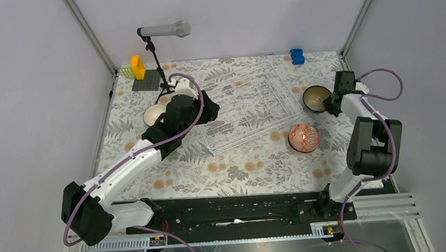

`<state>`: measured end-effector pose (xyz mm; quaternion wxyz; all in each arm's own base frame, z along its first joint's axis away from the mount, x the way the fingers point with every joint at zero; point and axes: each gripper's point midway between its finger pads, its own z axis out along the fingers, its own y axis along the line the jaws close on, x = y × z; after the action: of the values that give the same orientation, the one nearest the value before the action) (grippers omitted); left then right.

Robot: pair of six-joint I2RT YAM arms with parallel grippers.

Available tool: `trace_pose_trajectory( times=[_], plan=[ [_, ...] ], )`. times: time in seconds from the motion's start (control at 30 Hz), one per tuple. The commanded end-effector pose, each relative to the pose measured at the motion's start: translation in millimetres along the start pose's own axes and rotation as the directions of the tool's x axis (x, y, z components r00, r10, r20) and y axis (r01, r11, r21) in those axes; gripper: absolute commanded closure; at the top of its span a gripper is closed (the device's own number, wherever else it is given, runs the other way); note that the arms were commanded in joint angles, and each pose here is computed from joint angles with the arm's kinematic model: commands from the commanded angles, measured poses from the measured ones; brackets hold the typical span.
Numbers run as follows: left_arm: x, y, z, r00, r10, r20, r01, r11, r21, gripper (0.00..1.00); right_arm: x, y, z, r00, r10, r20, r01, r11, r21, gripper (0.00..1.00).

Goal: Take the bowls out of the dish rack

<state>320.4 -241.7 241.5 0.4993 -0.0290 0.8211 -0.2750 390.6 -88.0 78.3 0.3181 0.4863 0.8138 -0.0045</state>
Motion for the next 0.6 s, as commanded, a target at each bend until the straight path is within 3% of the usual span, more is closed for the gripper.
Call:
trace_pose_trajectory(
  times=[0.0,0.07,0.2,0.57],
  plan=[
    [-14.0,-6.2,-5.4,0.999,-0.01,0.049,0.008,1.0,0.026,0.44,-9.7,20.5,11.1,0.997,0.08,0.023,-0.078,0.994,-0.078,0.95],
    [-13.8,-6.9,-5.7,0.999,-0.008,0.048,0.007,1.0,0.029,0.44,-3.0,18.6,18.1,0.997,0.075,0.0,-0.075,0.995,-0.068,0.86],
    [-13.6,-6.4,-6.5,0.999,-0.008,0.047,0.006,1.0,0.028,0.44,-0.3,19.6,18.7,0.998,0.067,-0.013,-0.068,0.995,-0.075,0.57],
    [-16.7,-3.7,-12.2,0.998,-0.008,0.062,0.006,1.0,0.019,0.43,-51.0,37.8,-50.3,0.986,0.018,0.166,0.015,0.981,-0.195,0.41]
  ],
)
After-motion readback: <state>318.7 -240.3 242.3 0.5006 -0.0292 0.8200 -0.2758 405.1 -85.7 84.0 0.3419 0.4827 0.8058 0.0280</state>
